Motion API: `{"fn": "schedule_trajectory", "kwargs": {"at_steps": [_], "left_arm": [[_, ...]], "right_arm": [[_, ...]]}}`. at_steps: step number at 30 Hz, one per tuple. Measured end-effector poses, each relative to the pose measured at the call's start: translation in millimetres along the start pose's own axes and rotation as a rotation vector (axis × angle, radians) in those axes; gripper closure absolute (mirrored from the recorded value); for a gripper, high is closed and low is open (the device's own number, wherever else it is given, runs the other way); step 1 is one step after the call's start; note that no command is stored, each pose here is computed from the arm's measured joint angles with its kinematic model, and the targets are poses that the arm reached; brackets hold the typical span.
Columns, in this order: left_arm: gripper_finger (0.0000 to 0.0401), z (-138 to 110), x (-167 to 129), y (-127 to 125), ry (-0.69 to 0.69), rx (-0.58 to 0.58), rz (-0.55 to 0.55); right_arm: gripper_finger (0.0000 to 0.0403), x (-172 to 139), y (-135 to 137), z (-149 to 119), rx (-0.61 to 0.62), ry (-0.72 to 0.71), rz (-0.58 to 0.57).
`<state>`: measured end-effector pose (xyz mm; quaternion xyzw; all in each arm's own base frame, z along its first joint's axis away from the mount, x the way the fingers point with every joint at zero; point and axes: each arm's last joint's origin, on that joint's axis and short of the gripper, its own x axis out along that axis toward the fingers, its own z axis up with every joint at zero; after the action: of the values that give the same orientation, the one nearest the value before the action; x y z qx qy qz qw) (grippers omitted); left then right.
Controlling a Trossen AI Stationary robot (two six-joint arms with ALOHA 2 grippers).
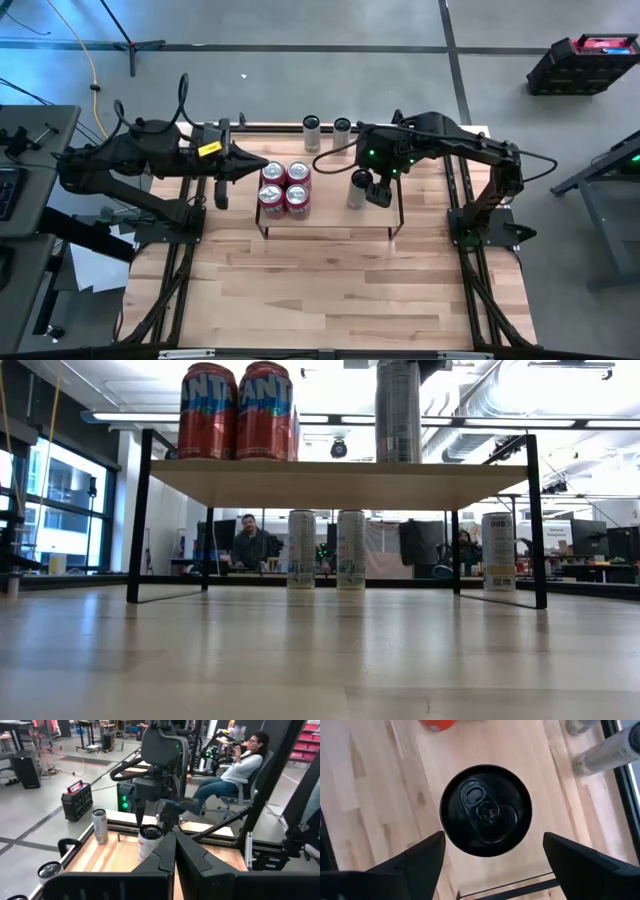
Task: Place canned beverage on shelf
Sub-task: Put the white yellow soda can on the shelf
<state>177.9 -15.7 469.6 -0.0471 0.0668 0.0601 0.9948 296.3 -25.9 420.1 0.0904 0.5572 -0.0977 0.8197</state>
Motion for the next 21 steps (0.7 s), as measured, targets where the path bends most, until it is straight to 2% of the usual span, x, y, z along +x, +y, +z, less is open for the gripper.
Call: {"fn": "schedule_trajectory", "kwargs": {"at_steps": [6,9,21], "left_arm": [[0.0400,0.9,-4.6,-3.2,-0.009,0.002,-0.022],[0.0400,0.6,-5.9,-4.3,-0.007,0.003,-0.026],[0.0401,-1.1,-8.7,-3.6,0.010,0.018,-0.026]], "right_arm": [[0.0082,0.2,-12.9,2.0,-0.019,-0.003,-0.030],[0.0082,-0.8,-15.3,1.8,-0.009,-0.002,0.002],[0.0082,-20.4,-3.2,-15.7,-0.051,-0.050,0.011]]}}
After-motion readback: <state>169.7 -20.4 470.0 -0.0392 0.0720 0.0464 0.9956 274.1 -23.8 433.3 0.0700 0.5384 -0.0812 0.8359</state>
